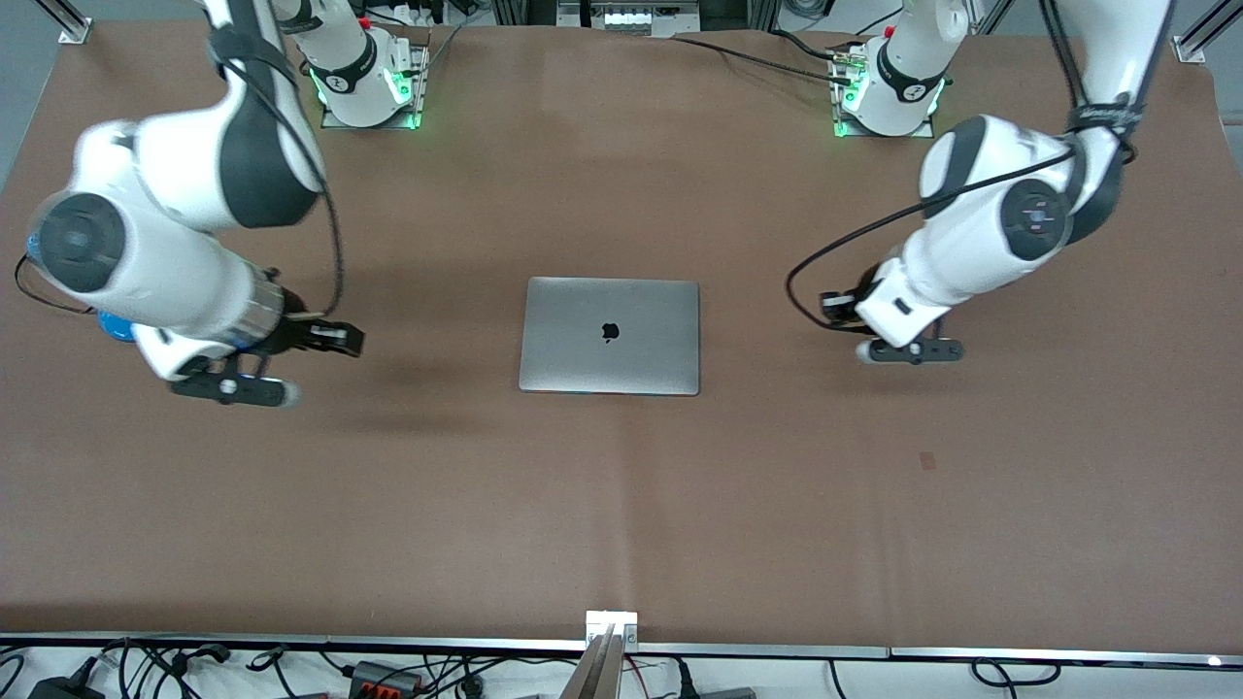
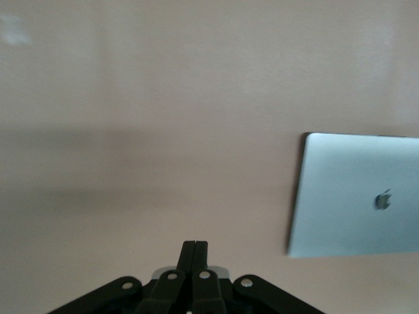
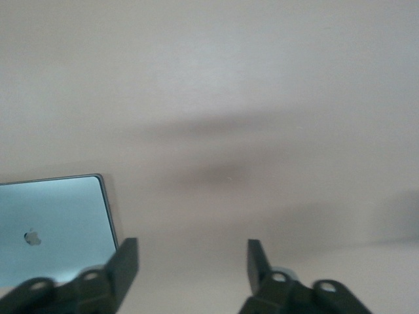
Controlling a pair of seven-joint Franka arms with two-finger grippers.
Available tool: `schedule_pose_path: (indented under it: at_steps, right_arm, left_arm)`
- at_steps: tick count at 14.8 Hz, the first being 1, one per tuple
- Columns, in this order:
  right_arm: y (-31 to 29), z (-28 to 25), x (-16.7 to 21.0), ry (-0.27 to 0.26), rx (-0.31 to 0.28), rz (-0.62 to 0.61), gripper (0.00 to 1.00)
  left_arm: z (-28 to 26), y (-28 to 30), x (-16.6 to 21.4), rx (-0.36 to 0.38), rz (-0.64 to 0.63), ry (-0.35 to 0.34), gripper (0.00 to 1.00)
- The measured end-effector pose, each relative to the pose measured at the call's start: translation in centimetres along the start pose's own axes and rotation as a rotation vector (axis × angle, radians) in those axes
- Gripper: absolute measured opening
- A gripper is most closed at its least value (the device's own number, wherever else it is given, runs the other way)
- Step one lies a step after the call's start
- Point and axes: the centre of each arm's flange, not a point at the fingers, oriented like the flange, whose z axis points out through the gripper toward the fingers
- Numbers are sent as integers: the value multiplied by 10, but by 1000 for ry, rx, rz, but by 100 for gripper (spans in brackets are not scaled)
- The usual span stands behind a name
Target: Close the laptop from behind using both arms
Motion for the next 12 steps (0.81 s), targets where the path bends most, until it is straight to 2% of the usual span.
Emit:
schedule_pose_path:
  at_steps: [2,4,7,10,12]
  right_arm:
    - [24,-30,2,18,-3,34,99]
    - [40,-41,5,30,-2,29,100]
    - [52,-44,8,34,0,6,100]
    - [64,-51,12,47,13,20,100]
    - [83,-58,18,51,44,25,100]
  left_arm:
    - [-34,-34,3,13,28,-26,1]
    - [-74,-56,5,65,49,-38,7]
    - [-128,-59,5,148,86,-4,10]
    - [-160,-63,4,157,73,20,30]
    - [-185,-91,6,141,21,58,44]
